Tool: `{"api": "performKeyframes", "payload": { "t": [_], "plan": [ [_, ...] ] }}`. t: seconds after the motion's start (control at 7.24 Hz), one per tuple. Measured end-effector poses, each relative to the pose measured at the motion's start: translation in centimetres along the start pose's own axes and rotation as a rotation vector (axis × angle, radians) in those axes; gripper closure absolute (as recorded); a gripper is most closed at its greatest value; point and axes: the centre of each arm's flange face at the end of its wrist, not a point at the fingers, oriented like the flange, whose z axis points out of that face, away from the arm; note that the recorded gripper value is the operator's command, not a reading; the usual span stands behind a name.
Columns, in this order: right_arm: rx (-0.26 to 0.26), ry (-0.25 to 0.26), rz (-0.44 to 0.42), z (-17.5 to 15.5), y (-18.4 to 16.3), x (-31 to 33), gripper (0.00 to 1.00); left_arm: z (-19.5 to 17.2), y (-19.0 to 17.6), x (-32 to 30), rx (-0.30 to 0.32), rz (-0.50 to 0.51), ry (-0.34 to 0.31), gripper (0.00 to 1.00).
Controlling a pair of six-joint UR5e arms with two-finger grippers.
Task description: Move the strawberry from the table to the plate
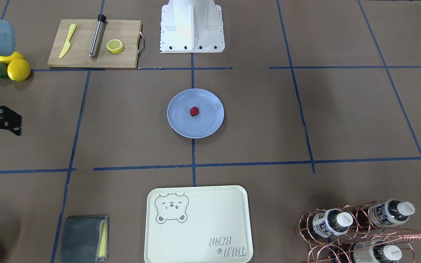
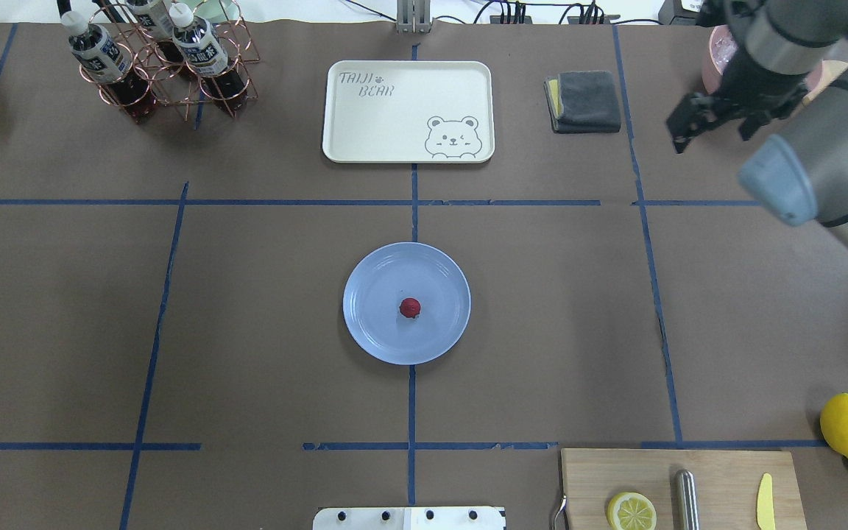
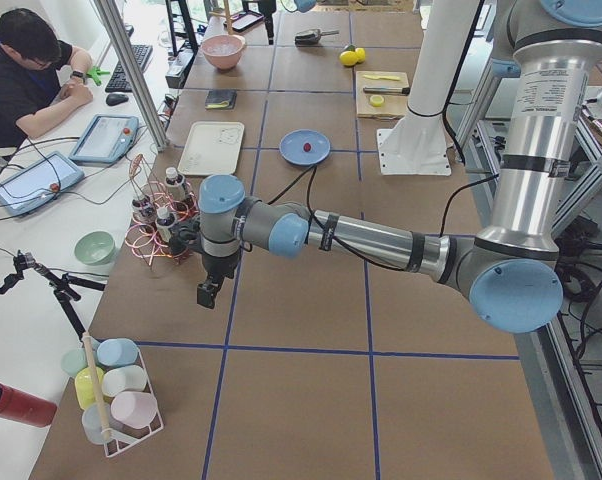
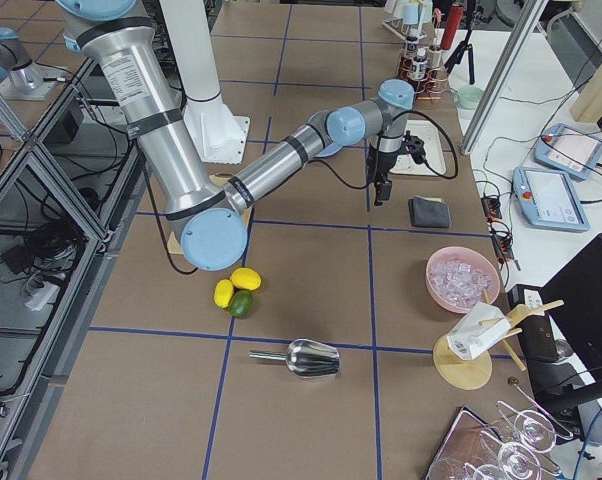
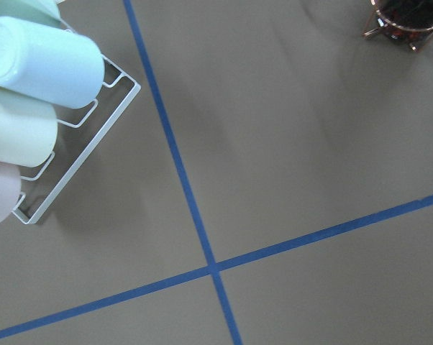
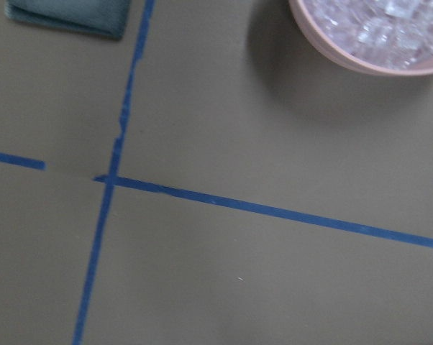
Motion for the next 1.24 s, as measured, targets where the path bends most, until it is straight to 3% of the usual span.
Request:
{"api": "performKeyframes", "payload": {
  "t": [0.28,0.55,0.83,1.24],
  "plan": [
    [-0.011,-0.038,-0.018,-0.2,5.9,11.5,0.00,0.3,3.0,-2.7,-0.026,-0.001,-0.004,0.00],
    [-0.010,-0.070,0.032,0.1,10.4,18.5,0.00,2.0,5.6,-3.9,-0.054,-0.013,0.050,0.00],
    [0.016,-0.078,0.026,0.3,11.0,20.6,0.00,2.8,6.7,-4.5,-0.063,-0.027,0.087,0.00],
    [0.041,-0.094,0.037,3.7,11.8,25.1,0.00,4.4,8.1,-5.3,-0.095,-0.071,0.101,0.00]
  ]
}}
